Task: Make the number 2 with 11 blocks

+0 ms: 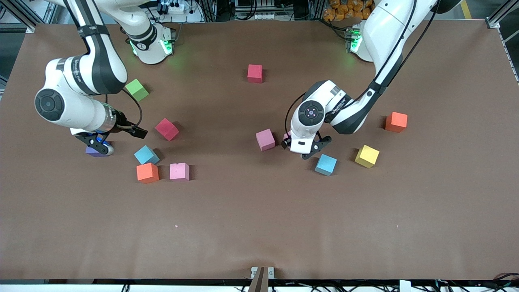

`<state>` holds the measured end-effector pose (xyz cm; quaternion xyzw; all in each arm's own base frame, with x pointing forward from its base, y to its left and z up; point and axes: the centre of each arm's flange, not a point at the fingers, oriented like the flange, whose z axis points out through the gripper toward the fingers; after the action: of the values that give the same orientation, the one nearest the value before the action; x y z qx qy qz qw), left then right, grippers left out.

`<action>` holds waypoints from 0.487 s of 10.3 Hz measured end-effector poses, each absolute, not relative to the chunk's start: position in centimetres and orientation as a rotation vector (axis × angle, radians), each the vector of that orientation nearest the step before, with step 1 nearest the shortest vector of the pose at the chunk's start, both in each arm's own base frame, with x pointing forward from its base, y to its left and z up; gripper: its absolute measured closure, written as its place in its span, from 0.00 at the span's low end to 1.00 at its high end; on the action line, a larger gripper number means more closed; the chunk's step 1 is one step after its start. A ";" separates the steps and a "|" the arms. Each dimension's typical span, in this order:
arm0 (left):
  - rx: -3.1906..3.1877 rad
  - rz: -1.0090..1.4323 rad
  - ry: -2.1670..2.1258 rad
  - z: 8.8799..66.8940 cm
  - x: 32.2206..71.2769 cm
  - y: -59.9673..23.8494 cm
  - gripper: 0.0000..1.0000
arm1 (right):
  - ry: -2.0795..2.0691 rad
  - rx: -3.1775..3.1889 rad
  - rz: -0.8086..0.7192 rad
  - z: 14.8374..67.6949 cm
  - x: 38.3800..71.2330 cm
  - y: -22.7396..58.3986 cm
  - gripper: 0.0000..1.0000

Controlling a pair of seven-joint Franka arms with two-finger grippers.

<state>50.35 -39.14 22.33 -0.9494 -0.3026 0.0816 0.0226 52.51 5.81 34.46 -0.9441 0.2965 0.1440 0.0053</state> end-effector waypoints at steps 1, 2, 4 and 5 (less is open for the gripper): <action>-2.945 0.253 -0.942 22.0 50.4 -39.1 0.00 | 0.983 -2.911 0.460 33.2 52.1 4.7 0.00; -2.950 0.255 -0.945 21.6 50.4 -39.2 0.00 | 1.026 -2.881 0.459 32.0 51.5 3.8 0.00; -2.967 0.248 -0.959 20.8 50.4 -39.1 0.01 | 1.077 -2.826 0.463 30.3 50.6 3.5 0.00; -2.971 0.246 -0.963 20.5 50.3 -39.0 0.08 | 1.089 -2.815 0.450 29.8 50.3 3.5 0.00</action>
<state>50.31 -38.97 20.51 -0.9483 -0.3075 0.0784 0.0041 50.31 3.51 29.76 -0.9214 0.3566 0.1475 0.0449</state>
